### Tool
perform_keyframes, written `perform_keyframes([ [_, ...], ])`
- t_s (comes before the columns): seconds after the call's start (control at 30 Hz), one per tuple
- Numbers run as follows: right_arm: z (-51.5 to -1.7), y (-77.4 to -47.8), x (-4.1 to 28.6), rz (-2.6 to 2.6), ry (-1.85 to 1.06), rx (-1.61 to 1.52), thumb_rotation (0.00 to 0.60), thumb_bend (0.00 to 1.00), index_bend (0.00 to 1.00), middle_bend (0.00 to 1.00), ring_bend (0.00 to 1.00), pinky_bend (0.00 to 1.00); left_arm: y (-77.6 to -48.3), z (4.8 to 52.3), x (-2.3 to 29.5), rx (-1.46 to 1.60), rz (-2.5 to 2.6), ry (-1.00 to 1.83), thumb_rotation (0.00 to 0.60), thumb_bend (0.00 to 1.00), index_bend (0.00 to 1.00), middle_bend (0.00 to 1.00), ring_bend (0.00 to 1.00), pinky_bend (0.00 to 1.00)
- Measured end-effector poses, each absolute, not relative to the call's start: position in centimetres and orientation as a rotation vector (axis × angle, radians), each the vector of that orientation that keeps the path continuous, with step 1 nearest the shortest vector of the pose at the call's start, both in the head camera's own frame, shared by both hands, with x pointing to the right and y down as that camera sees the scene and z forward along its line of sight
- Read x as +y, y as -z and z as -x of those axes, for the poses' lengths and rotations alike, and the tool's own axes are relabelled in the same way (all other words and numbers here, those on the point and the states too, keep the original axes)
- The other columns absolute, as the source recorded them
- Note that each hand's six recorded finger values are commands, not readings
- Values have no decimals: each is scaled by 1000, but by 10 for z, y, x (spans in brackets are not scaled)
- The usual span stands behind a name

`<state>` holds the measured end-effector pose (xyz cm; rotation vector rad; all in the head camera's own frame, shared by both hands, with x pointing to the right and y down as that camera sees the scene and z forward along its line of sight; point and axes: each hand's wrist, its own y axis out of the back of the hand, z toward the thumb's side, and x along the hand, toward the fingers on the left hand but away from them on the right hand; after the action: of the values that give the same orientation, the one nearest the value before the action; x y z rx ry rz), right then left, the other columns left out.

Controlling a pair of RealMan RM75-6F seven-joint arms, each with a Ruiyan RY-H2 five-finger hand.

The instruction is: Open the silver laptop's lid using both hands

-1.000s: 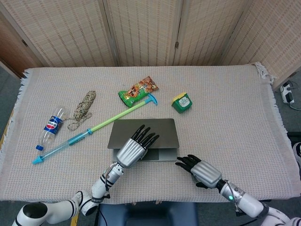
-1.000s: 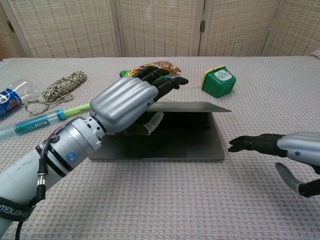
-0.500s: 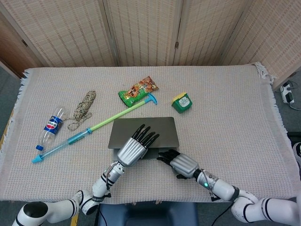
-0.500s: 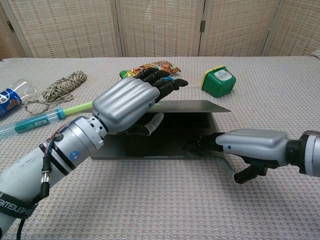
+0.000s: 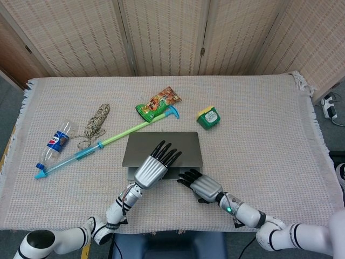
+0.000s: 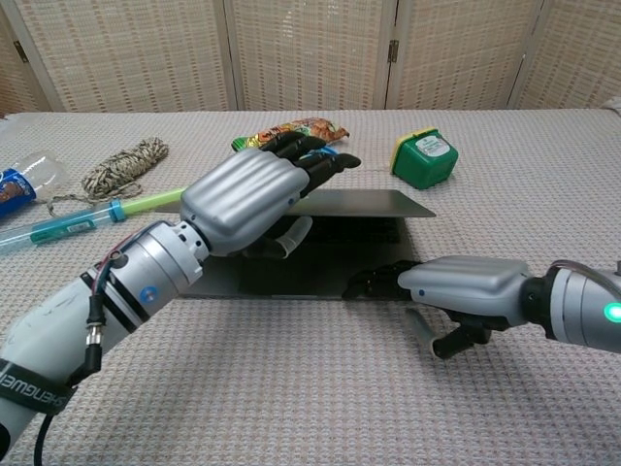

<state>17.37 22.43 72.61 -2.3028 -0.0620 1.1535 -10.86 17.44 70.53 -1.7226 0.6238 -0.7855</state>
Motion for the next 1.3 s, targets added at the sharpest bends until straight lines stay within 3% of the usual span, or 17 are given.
perform_keyframes([
  [0.73,-169,-734,221,2274,-1192,-69,600,954,0,0,13,0,-704,114,140,634,1708,921,600,654,52,127,0,0],
  [1.07,-168,-736,220,2266,-1206,-71,600,955,0,0,12,0,-689,118,102,748,1789,993,600,653,32,109,0,0],
  [1.3,-165,-737,218,2262,-1206,-67,600,956,0,0,14,0,-674,122,72,775,1759,1029,600,539,2,60,0,0],
])
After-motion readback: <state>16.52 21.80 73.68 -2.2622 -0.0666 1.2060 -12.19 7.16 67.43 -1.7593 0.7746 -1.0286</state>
